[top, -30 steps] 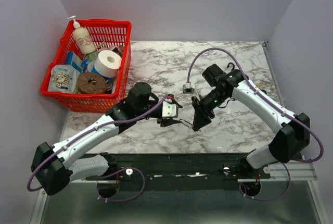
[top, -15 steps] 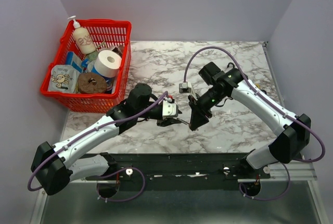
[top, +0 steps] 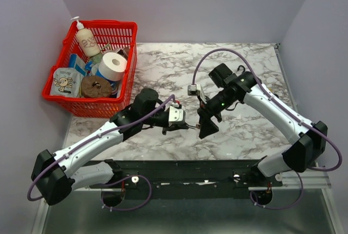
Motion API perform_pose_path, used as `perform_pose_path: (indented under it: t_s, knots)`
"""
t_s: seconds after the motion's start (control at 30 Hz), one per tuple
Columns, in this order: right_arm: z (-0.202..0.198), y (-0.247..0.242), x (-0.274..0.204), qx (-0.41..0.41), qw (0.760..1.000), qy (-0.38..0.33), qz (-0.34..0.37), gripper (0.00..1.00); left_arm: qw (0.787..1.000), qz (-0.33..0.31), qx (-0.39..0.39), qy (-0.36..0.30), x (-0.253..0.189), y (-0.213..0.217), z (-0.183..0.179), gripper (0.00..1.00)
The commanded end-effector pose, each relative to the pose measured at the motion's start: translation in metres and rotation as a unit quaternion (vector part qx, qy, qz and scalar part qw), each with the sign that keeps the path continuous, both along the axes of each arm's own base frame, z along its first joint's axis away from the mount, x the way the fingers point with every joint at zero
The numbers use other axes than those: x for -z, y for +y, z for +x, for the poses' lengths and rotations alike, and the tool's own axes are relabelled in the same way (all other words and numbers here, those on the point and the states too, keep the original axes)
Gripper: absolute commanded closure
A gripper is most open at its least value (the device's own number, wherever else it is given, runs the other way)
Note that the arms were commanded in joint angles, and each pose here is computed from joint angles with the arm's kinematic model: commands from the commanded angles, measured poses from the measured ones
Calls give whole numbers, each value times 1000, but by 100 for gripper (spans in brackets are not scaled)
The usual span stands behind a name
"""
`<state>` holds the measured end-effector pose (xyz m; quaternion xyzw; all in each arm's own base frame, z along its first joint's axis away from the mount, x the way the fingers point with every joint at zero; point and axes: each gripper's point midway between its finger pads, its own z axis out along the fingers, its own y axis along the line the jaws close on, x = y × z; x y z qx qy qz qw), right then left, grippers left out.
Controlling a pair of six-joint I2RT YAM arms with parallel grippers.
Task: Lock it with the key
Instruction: Pick up the lock from the center of the board.
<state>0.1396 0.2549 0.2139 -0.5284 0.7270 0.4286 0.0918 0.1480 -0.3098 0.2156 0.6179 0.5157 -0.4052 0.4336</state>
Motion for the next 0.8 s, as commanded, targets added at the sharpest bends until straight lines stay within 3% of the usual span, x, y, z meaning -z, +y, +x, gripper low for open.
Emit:
perform_pose_path:
  t_s: [0.0,0.17,0.4,0.77]
  knots:
    - [20,-7,-19,46,997,-56,18,0,1000,-20,-7,1,-27,2,-5,100]
    - [35,-31,-41,97,988,-96,65,0,999,-34,-11,26,-54,9,-13,100]
    - [31,-39,-77,97,957,-233,146,0,996,-52,-7,79,-95,7,-20,100]
    - [21,-32,-94,55,944,-270,181,1,990,-65,-7,126,-116,-3,-19,100]
